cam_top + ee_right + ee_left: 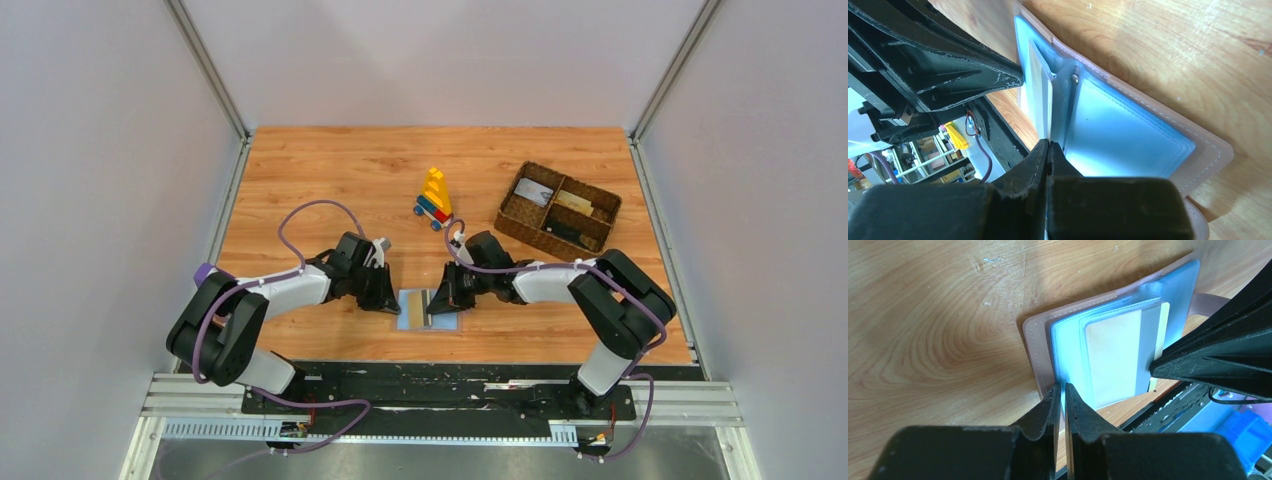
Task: Take the credit cards out of the card holder
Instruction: Remove the credit card from the card holder.
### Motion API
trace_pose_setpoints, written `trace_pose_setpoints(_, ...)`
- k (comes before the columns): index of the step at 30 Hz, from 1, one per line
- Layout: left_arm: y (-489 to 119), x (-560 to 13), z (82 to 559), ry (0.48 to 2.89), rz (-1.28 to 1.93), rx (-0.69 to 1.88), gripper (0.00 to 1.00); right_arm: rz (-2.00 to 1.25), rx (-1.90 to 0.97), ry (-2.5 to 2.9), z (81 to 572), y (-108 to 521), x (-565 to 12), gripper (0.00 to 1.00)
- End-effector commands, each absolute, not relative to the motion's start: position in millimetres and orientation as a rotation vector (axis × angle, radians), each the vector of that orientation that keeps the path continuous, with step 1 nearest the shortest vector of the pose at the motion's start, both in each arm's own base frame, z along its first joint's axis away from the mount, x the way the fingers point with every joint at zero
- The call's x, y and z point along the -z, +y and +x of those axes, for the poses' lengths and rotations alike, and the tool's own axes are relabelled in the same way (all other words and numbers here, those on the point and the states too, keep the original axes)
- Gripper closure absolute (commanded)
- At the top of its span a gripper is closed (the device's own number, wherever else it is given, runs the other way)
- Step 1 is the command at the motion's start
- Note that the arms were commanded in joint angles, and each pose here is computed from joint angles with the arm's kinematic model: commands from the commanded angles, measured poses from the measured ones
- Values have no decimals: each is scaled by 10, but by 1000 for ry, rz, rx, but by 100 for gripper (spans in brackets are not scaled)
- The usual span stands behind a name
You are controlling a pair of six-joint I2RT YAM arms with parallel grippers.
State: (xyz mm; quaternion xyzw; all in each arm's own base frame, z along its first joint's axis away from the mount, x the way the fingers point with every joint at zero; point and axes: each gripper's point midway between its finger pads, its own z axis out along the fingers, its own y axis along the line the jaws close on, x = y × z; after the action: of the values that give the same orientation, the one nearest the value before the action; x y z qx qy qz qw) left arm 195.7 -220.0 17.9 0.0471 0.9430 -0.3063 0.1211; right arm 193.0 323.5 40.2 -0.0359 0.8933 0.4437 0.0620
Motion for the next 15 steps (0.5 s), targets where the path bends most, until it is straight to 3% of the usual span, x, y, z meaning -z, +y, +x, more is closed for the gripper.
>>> trace_pose_setpoints(1,-2061,23,1912,2816,120,766,84,-114,-1369,2652,1968,3233,-533,100)
trace_pose_setpoints(6,-2058,23,1906,2816,116,766,84,-69,-1385,2656,1980,3199,-563,99)
trace_pose_setpoints(9,-2053,22,1903,2816,115,766,84,-78,-1433,2638,1960,3215,-620,93)
trace_pose_setpoints(11,-2056,21,1901,2815,116,766,84,-87,-1464,2628,1945,3234,-642,100)
trace_pose_setpoints(15,-2066,12,1910,2812,115,773,84,-65,-1485,2633,1920,3235,-604,100)
